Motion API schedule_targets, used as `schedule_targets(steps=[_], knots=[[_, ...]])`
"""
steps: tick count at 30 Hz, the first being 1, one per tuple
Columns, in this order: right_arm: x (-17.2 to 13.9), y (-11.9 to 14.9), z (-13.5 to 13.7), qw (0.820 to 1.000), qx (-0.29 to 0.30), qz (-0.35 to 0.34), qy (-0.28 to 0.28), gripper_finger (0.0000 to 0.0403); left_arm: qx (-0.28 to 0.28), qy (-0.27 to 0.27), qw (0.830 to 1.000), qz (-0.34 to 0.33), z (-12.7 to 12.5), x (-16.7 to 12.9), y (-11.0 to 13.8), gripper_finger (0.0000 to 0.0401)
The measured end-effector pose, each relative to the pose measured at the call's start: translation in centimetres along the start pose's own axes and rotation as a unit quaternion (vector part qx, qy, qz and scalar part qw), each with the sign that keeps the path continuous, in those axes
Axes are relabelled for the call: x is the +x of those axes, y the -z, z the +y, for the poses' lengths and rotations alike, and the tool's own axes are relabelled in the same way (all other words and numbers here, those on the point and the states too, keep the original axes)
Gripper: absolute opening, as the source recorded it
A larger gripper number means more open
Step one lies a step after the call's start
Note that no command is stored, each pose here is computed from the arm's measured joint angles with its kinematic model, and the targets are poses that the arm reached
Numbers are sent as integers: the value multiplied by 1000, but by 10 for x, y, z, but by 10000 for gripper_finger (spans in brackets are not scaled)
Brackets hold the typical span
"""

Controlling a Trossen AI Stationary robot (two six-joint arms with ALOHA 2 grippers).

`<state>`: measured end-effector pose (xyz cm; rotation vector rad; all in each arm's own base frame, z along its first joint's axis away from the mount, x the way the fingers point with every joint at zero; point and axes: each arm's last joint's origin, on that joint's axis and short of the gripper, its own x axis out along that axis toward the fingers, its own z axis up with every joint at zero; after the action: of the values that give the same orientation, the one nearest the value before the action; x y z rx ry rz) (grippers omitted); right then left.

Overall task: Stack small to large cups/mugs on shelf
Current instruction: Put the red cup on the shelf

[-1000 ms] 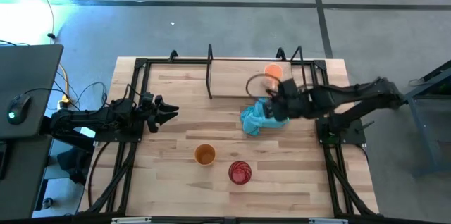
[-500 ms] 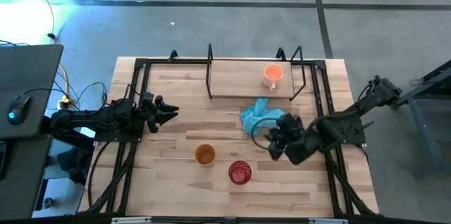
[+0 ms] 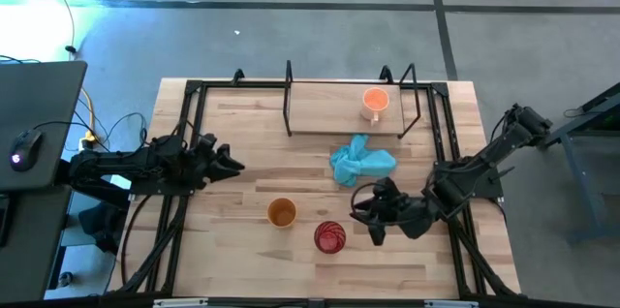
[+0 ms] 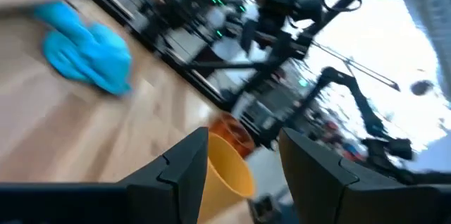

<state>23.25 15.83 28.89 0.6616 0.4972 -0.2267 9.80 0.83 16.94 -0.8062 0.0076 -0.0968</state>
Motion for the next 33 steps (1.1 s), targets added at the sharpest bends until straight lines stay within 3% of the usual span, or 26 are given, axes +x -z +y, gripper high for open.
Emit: schedule_targets(steps=[6, 12, 18, 23, 28, 33], knots=[[0, 1, -1, 999, -29, 19, -3, 142, -1, 11, 1000, 10, -1, 0, 0, 165], [8, 2, -5, 994, 30, 106, -23, 142, -38, 46, 997, 43, -4, 0, 2, 165], [25, 4, -2, 991, 57, 118, -33, 142, -43, 62, 995, 62, -8, 1, 7, 165], [44, 16, -4, 984, 85, 157, -17, 142, -51, 59, 995, 63, -9, 1, 9, 166], [62, 24, -1, 985, 84, 152, -20, 142, -57, 59, 994, 65, -10, 1, 10, 166], [75, 26, 4, 982, 65, 176, 27, 142, -65, 48, 995, 55, -9, 1, 9, 166]])
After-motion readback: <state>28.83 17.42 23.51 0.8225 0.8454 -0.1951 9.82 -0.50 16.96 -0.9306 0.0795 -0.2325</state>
